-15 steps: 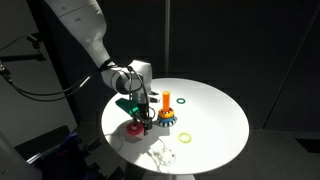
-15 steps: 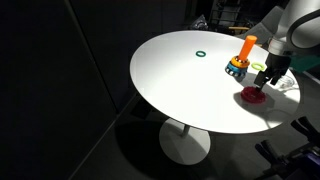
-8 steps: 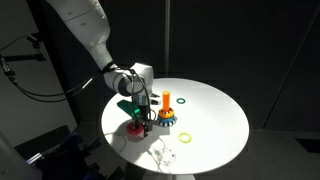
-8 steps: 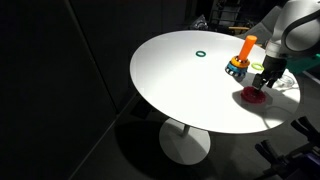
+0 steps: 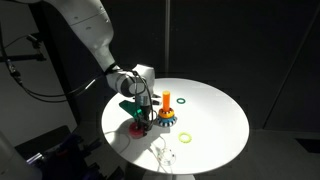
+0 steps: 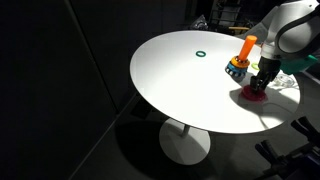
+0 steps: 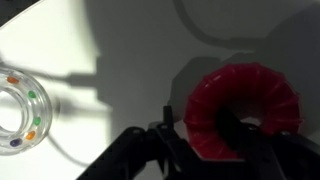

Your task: Put the red ring on the ring holder

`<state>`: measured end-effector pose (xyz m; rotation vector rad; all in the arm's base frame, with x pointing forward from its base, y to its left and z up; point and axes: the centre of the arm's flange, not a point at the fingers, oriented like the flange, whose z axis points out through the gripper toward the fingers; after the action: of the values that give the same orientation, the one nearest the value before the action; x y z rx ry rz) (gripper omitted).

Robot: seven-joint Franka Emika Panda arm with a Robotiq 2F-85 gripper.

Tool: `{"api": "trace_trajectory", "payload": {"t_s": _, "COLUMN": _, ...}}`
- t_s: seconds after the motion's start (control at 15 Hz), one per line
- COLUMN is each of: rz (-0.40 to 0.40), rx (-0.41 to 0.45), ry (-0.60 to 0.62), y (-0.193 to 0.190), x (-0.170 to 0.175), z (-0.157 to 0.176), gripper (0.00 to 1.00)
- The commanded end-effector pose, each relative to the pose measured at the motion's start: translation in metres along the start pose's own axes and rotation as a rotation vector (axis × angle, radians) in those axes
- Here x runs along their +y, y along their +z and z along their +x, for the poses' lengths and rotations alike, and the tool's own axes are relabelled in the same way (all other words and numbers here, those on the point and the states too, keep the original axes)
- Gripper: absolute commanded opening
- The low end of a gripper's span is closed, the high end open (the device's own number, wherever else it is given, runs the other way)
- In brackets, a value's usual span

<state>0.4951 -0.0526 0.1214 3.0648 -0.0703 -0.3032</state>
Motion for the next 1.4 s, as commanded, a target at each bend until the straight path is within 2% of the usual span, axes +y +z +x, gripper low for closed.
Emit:
{"api": "trace_trajectory", "payload": {"t_s": 0.0, "rz": 0.009, "rx": 0.017, "ry": 0.011, "y": -0.015, "x": 0.0, "z": 0.004, "gripper": 0.18}}
{"api": "trace_trajectory", "payload": {"t_s": 0.07, "rz": 0.007, "rx": 0.024, "ry": 0.014, "y": -0.02, "x": 0.0, "z": 0.004, "gripper": 0.09}}
{"api": "trace_trajectory", "payload": {"t_s": 0.73, "rz": 0.001, "rx": 0.126, "ry": 0.075, "y": -0.108, "x": 0.024, "z": -0.002, "gripper": 0.1}}
{"api": "trace_trajectory", "payload": {"t_s": 1.33, "rz": 0.027, "rx": 0.089, "ry": 0.105, "y": -0.177, "x": 0.042, "z": 0.003, "gripper": 0.1}}
